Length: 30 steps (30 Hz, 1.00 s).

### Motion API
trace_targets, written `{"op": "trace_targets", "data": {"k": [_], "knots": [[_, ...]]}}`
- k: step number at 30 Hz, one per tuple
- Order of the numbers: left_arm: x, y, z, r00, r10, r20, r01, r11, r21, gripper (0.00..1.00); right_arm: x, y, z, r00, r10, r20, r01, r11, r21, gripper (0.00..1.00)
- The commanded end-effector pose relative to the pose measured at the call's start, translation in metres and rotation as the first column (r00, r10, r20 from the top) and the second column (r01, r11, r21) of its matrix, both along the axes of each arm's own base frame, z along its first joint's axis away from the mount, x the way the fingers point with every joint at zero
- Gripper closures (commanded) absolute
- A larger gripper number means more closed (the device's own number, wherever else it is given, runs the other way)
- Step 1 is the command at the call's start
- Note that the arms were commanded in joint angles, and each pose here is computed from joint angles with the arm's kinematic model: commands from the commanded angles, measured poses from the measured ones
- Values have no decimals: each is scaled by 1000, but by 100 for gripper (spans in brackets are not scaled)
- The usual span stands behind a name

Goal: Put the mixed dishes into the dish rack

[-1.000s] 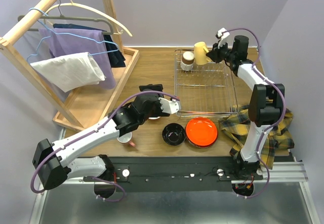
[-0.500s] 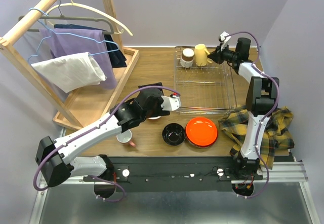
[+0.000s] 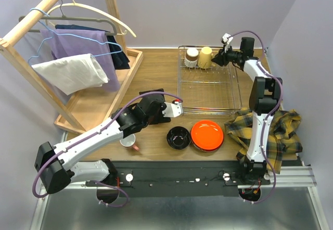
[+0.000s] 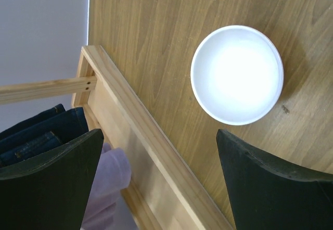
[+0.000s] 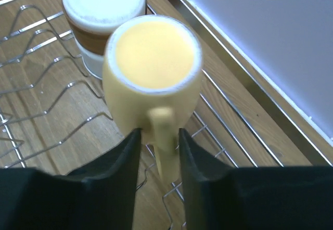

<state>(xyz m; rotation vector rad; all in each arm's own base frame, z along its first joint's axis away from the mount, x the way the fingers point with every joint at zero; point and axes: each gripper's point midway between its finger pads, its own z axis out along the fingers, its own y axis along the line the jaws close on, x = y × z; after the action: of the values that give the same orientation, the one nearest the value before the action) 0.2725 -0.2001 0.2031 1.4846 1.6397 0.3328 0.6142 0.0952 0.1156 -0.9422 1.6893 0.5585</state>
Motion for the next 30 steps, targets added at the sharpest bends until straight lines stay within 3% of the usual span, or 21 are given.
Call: {"op": "trace_targets", "data": {"k": [1, 7, 14, 18, 21, 22, 25, 30], "knots": [[-7, 3, -5, 999, 1, -35, -1, 1000, -9, 1, -1, -11, -25, 996, -73, -44, 71, 997, -44, 53], [-1, 9, -3, 1000, 16, 7, -16, 1000, -5, 1, -16, -15, 9, 995, -102, -17, 101, 993, -61, 41], [22, 34, 3, 994, 113, 4, -112, 991, -69, 1, -34, -29, 55, 986, -167, 27, 169, 978, -121, 37], [14, 34, -1, 997, 67, -39, -69, 996, -60, 1, -41, -36, 68, 975, -220, 16, 220, 966, -137, 35], [-8, 41, 4, 989, 49, -142, -56, 998, -43, 1, -50, -43, 79, 959, -283, -16, 278, 950, -138, 34], [-26, 54, -6, 973, 51, -227, -47, 999, 21, 2, -53, -44, 79, 955, -295, -26, 288, 947, -139, 34], [-66, 77, -8, 935, 4, -356, 29, 996, 87, 10, -70, -44, 101, 949, -316, -5, 314, 943, -115, 34], [-109, 108, -21, 888, 10, -460, 68, 986, 153, 17, -97, -34, 129, 944, -323, -66, 320, 946, -42, 34]]}}
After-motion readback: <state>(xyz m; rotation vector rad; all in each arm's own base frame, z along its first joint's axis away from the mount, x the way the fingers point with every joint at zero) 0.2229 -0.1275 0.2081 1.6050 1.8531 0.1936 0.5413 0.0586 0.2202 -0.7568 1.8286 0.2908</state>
